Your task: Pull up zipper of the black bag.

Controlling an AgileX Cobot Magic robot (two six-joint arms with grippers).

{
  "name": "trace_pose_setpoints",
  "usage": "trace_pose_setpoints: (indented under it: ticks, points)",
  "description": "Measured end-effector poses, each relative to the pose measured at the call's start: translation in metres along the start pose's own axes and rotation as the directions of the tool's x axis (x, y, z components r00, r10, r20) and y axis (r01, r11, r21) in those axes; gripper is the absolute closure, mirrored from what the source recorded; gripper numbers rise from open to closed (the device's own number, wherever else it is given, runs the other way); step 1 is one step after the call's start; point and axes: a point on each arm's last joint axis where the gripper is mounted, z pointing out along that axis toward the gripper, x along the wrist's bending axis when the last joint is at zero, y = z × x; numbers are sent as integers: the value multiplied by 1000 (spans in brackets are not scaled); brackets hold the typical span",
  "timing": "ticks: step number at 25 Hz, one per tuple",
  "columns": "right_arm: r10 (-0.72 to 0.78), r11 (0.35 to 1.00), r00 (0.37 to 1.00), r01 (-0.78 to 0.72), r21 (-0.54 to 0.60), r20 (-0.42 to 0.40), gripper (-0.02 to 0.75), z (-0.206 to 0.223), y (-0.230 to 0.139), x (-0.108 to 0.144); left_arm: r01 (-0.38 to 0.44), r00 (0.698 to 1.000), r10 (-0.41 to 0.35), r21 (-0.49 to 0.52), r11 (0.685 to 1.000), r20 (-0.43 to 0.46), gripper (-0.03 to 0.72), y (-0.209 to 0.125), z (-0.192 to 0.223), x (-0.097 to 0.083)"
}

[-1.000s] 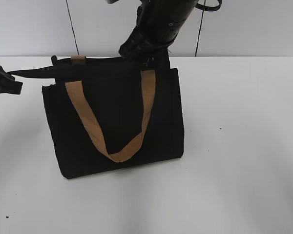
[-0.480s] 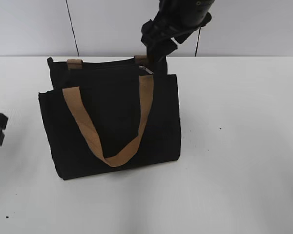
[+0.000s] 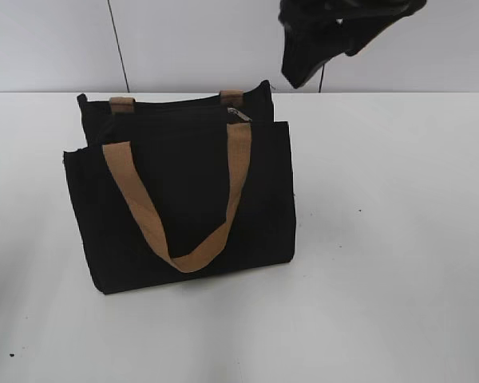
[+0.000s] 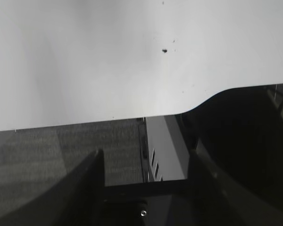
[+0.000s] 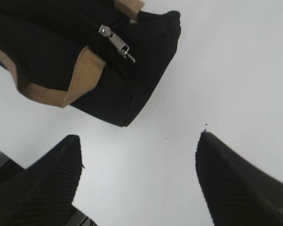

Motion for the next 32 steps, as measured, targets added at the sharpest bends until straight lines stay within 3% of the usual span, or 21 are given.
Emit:
trace_pose_setpoints:
  ticks: [2,4,7,9,12,15,16,18,22,29,32]
  points:
    - [9,1000,1000,-9,-14,-5,174,-18,-21,3,-11,1000,12,-138,990,7,259,-18,-23,0]
    - [14,1000,1000,-14,-24,-7,179,-36,-51,7,-28,999,31,-286,958,7,260,-41,-45,0]
    - [19,999,1000,-19,-50,-5,181,-59,-100,13,-77,996,85,-520,851,-9,260,-87,-73,1]
    - [21,996,1000,-22,-92,-4,181,-75,-136,17,-119,992,124,-638,761,-37,260,-116,-83,2]
    - [41,984,999,-40,-173,0,181,-92,-195,24,-159,985,154,-763,627,-79,260,-154,-90,4]
    - [56,975,998,-55,-216,0,181,-87,-244,29,-169,983,158,-822,544,-98,260,-178,-83,6]
    - [59,972,998,-58,-228,0,181,-84,-257,31,-170,982,158,-830,532,-100,260,-182,-78,7]
    - [59,962,998,-57,-266,0,181,-79,-283,34,-175,982,161,-826,537,-103,260,-185,-67,8]
    - [58,947,998,-54,-317,3,181,-58,-317,37,-175,982,164,-792,584,-96,261,-178,-47,9]
    - [45,920,999,-39,-390,7,181,-47,-324,39,-173,981,162,-838,517,-102,270,-169,-47,8]
    - [28,916,1000,-26,-399,-3,181,-47,-323,40,-173,981,163,-842,512,-103,278,-166,-45,8]
